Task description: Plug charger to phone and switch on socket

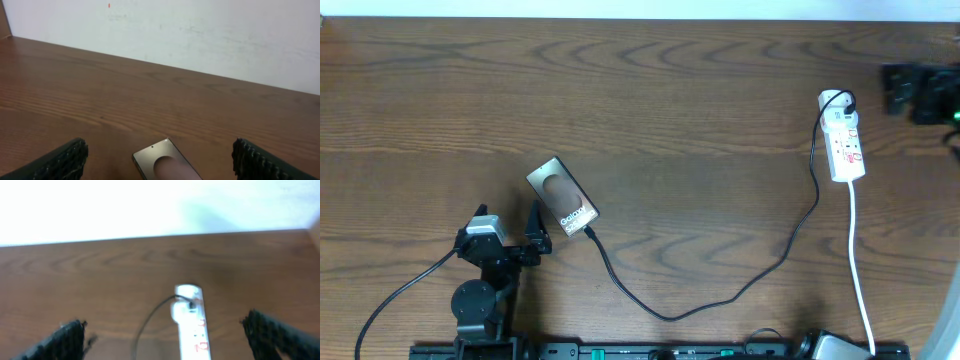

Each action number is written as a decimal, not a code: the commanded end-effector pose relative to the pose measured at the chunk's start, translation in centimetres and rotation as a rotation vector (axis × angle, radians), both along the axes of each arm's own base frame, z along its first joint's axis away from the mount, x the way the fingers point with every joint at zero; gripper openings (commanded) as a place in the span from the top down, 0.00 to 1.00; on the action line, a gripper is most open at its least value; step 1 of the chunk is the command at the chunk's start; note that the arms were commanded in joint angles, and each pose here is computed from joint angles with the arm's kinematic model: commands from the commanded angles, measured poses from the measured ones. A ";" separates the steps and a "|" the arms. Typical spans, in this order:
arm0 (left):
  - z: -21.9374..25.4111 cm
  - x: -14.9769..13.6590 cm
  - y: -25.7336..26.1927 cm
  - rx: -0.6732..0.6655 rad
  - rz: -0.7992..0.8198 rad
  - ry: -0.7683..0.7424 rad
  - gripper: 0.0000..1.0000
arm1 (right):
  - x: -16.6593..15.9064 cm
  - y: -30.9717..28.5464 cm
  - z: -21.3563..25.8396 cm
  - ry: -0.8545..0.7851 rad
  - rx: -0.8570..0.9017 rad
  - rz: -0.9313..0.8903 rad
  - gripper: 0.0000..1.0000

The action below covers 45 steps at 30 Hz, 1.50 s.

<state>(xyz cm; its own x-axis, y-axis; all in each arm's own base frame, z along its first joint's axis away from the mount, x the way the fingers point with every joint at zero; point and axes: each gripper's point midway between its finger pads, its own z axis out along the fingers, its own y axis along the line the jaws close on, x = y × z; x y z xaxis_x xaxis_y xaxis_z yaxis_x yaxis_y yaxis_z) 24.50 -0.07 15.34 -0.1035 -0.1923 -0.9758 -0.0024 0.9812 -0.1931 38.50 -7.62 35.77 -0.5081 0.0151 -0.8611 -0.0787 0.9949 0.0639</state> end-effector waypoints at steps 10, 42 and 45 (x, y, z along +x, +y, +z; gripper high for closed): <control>-1.5 -0.1 -0.1 0.004 -0.005 0.046 0.07 | -3.7 11.9 -4.6 -0.428 -0.095 0.295 0.01; -1.5 -0.1 -0.1 0.004 -0.005 0.046 0.07 | -14.3 11.0 -19.6 -0.507 -0.153 0.177 0.01; -1.5 -0.1 -0.1 0.004 -0.005 0.046 0.07 | -14.2 10.7 -19.6 -0.505 -0.159 0.161 0.01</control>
<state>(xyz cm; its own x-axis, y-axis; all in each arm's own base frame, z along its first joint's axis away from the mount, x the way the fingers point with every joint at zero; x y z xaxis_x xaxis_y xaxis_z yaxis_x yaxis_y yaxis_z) 24.50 -0.03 15.34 -0.1039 -0.1924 -0.9758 -0.0048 0.9812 -0.1929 24.14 3.86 16.25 -0.0061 -0.1810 -0.9835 -0.2571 0.9507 -0.1734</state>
